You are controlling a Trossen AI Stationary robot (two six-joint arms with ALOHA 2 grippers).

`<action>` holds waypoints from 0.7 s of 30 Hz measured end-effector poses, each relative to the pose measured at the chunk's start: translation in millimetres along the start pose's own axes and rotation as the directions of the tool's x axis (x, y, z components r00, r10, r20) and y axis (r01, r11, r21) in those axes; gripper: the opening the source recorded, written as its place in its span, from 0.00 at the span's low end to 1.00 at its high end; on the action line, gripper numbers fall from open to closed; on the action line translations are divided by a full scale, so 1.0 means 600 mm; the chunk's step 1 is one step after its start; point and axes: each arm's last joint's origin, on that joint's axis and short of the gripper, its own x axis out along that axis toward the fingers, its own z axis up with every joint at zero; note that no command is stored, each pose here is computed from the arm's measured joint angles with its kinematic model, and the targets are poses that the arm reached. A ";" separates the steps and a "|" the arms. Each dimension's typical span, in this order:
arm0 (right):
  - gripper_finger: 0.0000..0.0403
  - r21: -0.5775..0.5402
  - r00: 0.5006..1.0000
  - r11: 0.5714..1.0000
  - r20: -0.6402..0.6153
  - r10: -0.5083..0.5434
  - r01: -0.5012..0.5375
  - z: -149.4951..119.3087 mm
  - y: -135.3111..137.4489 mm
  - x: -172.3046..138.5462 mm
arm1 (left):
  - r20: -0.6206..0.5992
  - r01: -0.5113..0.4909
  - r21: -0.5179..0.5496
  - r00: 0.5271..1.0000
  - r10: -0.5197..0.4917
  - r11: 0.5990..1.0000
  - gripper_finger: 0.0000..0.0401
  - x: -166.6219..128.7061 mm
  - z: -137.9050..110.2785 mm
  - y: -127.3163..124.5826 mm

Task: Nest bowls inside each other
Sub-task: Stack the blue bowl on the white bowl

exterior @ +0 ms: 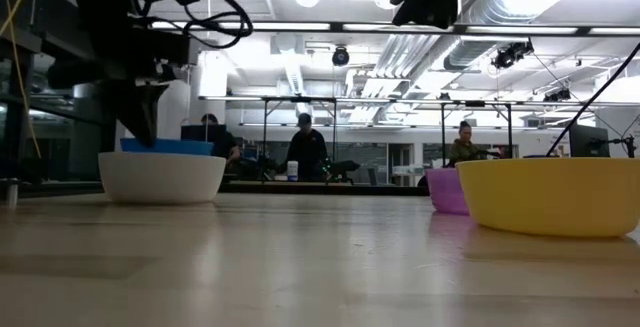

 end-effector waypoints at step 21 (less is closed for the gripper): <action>0.35 -0.019 0.998 0.998 0.011 0.056 -0.056 -0.004 0.023 0.003 | 0.016 0.043 0.042 0.999 -0.044 0.998 0.00 0.034 -0.019 -0.012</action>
